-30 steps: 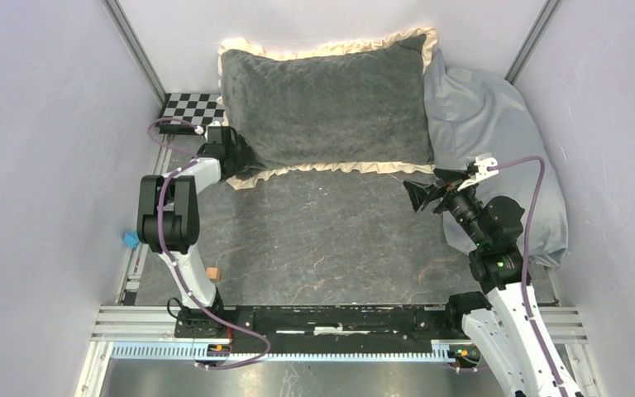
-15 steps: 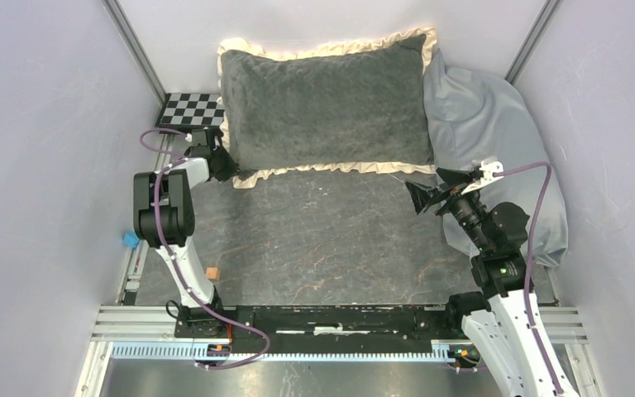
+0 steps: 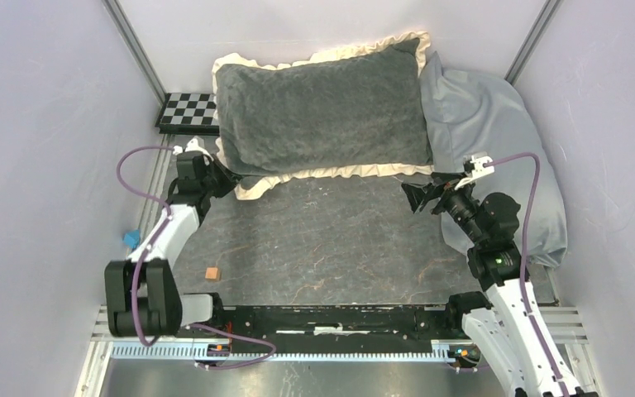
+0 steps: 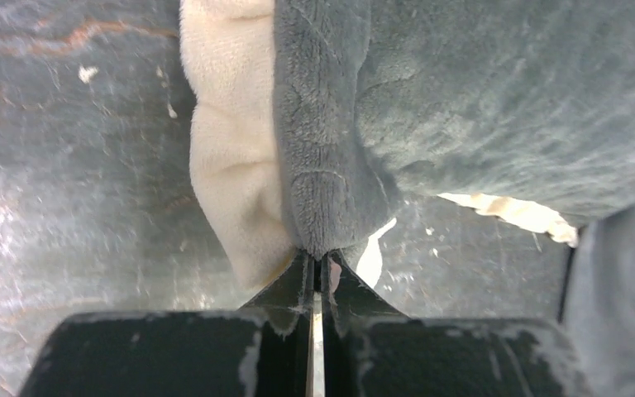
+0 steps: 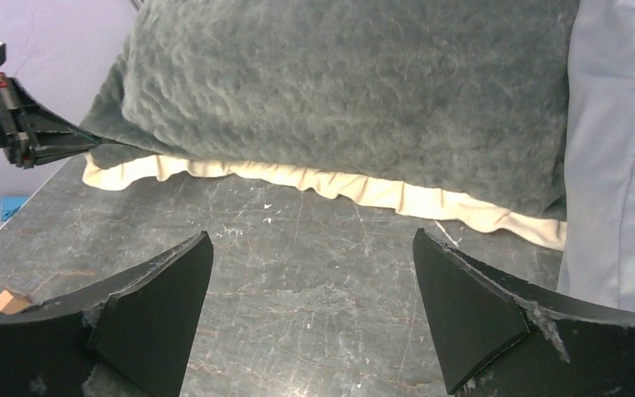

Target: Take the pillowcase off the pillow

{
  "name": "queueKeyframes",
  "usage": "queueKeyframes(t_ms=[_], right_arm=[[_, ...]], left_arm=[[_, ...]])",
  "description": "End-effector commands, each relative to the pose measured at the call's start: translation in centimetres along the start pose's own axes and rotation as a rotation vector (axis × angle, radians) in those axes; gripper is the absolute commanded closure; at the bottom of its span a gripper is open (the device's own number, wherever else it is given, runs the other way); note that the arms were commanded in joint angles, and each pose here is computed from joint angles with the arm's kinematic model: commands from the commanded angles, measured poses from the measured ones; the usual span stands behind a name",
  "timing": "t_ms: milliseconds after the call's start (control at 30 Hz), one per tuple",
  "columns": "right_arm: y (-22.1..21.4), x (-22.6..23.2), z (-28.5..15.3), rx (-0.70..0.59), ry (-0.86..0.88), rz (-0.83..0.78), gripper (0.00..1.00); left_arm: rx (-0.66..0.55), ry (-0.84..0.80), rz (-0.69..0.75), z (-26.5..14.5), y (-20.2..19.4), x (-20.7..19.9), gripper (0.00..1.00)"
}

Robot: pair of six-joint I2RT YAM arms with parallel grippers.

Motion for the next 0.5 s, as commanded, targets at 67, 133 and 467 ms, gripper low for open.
queueKeyframes(t_ms=[67, 133, 467], right_arm=[[-1.2, 0.5, 1.2, 0.062, 0.044, 0.068, 0.02], [-2.3, 0.5, 1.7, 0.104, 0.053, 0.087, 0.03], [-8.3, -2.6, 3.3, 0.331, -0.161, 0.054, 0.02]], left_arm=[[-0.054, -0.175, -0.088, -4.8, -0.2, -3.7, 0.98], [-0.076, -0.212, -0.078, -6.9, 0.5, -5.1, 0.98], [-0.138, -0.299, 0.069, -15.8, 3.5, -9.7, 0.97]])
Point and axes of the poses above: each gripper's point midway between its finger pads, its own z axis out along the fingers, its own x axis along the line the jaws close on, y = z × x, the point moved 1 cm from there along -z, back along the fingers, and after that the axes turned 2 degrees about -z, right-handed, at the moved point
